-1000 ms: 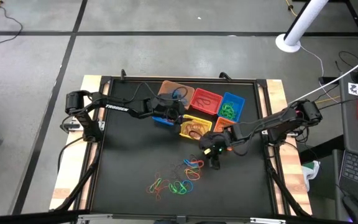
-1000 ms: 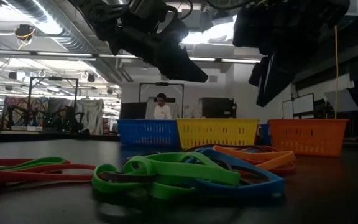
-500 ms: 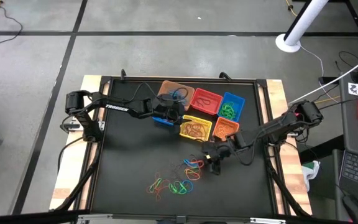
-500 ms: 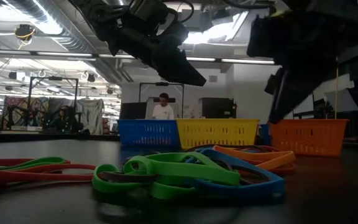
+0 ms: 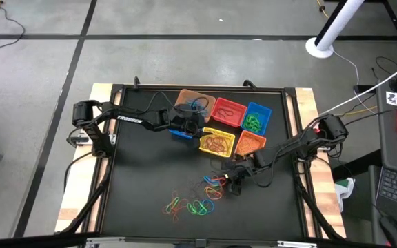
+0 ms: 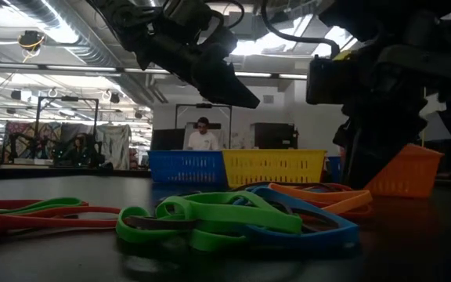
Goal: Sort rubber bands into baskets
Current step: Put the red rubber band into the yellow basket
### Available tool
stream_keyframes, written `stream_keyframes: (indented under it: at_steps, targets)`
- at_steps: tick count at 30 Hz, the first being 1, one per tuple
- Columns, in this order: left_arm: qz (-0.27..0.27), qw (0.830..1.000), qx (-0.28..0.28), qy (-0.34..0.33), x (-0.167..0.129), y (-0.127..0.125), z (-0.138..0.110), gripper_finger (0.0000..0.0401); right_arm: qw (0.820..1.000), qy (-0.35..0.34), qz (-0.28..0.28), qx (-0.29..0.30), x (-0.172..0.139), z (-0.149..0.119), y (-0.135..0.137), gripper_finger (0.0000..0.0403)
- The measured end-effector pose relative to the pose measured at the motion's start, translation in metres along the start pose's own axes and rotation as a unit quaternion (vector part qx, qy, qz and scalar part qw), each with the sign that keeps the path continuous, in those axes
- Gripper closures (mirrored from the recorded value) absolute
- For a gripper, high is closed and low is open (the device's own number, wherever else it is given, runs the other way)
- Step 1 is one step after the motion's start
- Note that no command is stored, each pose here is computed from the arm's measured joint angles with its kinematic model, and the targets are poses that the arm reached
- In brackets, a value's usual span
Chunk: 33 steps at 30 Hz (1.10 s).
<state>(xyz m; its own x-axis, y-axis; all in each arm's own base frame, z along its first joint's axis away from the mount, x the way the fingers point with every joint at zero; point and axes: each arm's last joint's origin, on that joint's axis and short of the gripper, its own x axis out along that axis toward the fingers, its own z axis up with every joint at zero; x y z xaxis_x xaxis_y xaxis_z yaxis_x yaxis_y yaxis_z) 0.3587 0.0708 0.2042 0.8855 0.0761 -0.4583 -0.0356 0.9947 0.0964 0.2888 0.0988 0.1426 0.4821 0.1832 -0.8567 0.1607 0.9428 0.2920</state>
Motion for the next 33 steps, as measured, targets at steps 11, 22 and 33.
stream_keyframes:
  at_steps: [11, 22, 33]
  targets:
    - [0.000, 1.000, 0.000, 0.000, 0.0000, 0.0000, 0.0000, 0.0274, 1.000, 0.001, 0.020, -0.001, 0.0006, 0.0010, 0.0018, 0.0272]
    - [0.000, 1.000, 0.000, 0.000, 0.0000, 0.0000, 0.0000, 0.0274, 1.000, 0.003, 0.018, 0.000, 0.0006, 0.0008, 0.0013, 0.0323]
    - [0.000, 1.000, 0.001, 0.000, 0.0000, 0.0001, 0.0000, 0.0274, 1.000, 0.003, 0.018, 0.000, 0.0006, 0.0008, 0.0013, 0.0391]
